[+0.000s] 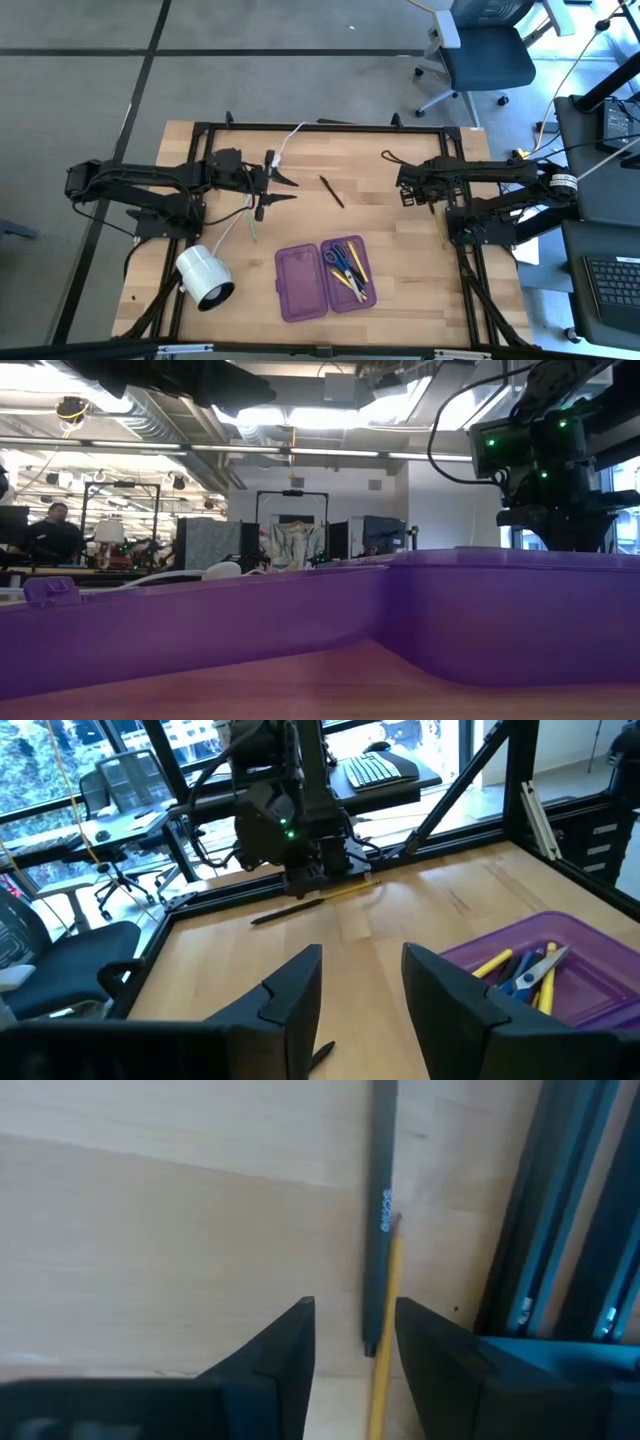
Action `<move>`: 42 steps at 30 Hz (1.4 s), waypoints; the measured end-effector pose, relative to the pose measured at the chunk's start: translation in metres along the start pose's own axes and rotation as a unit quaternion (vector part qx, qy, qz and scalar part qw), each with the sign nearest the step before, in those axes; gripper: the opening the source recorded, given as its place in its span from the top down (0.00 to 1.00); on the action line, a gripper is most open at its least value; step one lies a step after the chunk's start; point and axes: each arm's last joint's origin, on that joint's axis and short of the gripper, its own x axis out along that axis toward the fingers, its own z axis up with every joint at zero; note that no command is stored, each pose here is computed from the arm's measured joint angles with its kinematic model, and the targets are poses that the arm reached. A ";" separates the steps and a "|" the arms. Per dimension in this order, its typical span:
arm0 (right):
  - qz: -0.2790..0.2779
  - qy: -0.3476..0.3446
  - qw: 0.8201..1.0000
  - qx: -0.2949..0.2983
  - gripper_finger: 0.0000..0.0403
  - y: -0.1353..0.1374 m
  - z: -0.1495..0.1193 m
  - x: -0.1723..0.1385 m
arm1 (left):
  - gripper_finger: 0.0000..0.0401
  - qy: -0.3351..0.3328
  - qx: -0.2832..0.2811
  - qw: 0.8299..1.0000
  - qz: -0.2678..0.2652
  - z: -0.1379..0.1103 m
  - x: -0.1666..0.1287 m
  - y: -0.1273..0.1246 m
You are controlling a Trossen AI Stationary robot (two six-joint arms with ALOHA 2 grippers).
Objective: Pick & place school supplies into a supply box
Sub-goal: Put the black pen into the purple supply box
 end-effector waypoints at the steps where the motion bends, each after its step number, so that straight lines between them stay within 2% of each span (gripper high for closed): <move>1: 0.000 0.004 1.000 -0.001 0.64 -0.001 0.002 0.000 | 0.67 0.000 0.000 1.000 0.000 0.000 0.000 0.000; 9: 0.007 0.028 1.000 -0.011 0.65 -0.003 0.012 0.006 | 0.66 0.000 0.000 1.000 0.000 0.000 0.000 0.000; 16: -0.019 0.052 0.998 -0.023 0.65 -0.001 0.022 0.019 | 0.67 0.000 0.000 1.000 0.000 0.000 0.000 0.000; 29: -0.019 0.063 0.997 -0.048 0.65 0.003 0.040 0.039 | 0.66 0.001 0.000 1.000 0.000 0.000 0.000 0.000; 42: -0.019 0.069 0.996 -0.046 0.65 0.000 0.051 0.047 | 0.66 0.001 0.000 1.000 0.001 0.000 0.000 0.000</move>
